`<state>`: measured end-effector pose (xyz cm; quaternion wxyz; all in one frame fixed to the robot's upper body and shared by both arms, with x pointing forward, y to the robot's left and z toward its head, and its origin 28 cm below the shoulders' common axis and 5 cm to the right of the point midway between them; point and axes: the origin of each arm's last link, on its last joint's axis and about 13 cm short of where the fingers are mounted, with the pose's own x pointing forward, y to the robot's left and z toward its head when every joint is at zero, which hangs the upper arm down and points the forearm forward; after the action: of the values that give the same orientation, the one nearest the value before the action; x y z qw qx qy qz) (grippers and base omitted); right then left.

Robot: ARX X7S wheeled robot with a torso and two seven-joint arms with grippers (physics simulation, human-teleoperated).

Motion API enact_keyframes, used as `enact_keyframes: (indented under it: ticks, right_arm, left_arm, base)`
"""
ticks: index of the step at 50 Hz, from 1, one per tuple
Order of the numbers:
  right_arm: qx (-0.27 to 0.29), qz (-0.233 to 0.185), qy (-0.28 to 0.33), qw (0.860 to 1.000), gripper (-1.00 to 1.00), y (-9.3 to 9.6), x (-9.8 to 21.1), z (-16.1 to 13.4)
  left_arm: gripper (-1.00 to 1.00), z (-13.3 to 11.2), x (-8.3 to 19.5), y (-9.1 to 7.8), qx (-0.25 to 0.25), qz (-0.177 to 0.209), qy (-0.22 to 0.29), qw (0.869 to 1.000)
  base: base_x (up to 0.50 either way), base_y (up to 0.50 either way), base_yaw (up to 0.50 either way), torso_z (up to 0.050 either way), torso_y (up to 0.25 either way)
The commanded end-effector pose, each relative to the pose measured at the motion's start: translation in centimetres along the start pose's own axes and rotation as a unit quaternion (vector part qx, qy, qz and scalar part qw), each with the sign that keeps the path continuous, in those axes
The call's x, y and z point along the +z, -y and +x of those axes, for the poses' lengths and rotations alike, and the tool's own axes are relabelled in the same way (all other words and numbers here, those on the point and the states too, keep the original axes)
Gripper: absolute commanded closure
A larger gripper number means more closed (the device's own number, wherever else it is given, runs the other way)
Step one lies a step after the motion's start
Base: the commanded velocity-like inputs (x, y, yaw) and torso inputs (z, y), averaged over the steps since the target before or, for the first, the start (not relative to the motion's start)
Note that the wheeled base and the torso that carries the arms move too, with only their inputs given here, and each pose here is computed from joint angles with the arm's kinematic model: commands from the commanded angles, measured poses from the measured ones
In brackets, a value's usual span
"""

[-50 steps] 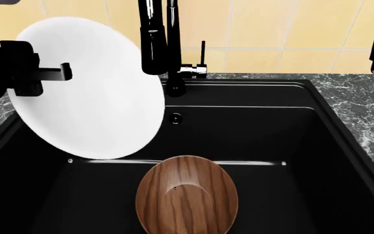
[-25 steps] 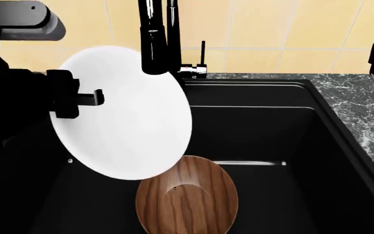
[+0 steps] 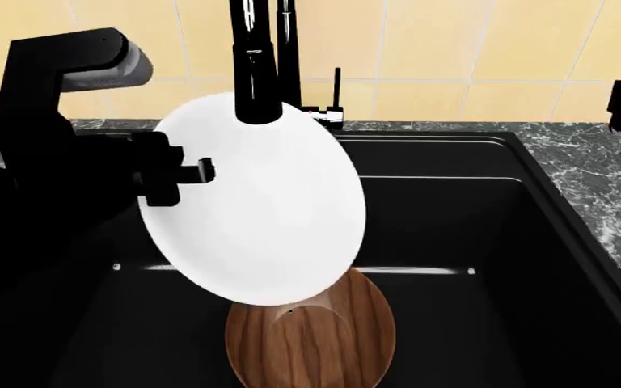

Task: Stack the bowls in the sink.

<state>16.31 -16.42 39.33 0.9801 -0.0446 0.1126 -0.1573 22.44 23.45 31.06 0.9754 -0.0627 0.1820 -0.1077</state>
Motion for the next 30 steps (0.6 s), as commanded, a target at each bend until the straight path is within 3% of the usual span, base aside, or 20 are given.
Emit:
enact_keyframes:
  ticks: [1, 30]
  right_arm:
    - [0.000, 0.000, -0.003, 1.000, -1.00, 0.0, -0.3, 0.2]
    - [-0.001, -0.001, -0.005, 1.000, -1.00, -0.4, -0.4, 0.7]
  left_arm:
    - [1.00, 1.1, -0.4, 0.3, -0.026, -0.030, 0.000, 0.999]
    - [1.00, 3.7, -3.2, 0.3, -0.044, -0.054, -0.047, 0.996]
  base:
    - [0.00, 0.00, 0.00, 0.000, 0.000]
    - [0.00, 0.00, 0.00, 0.000, 0.000]
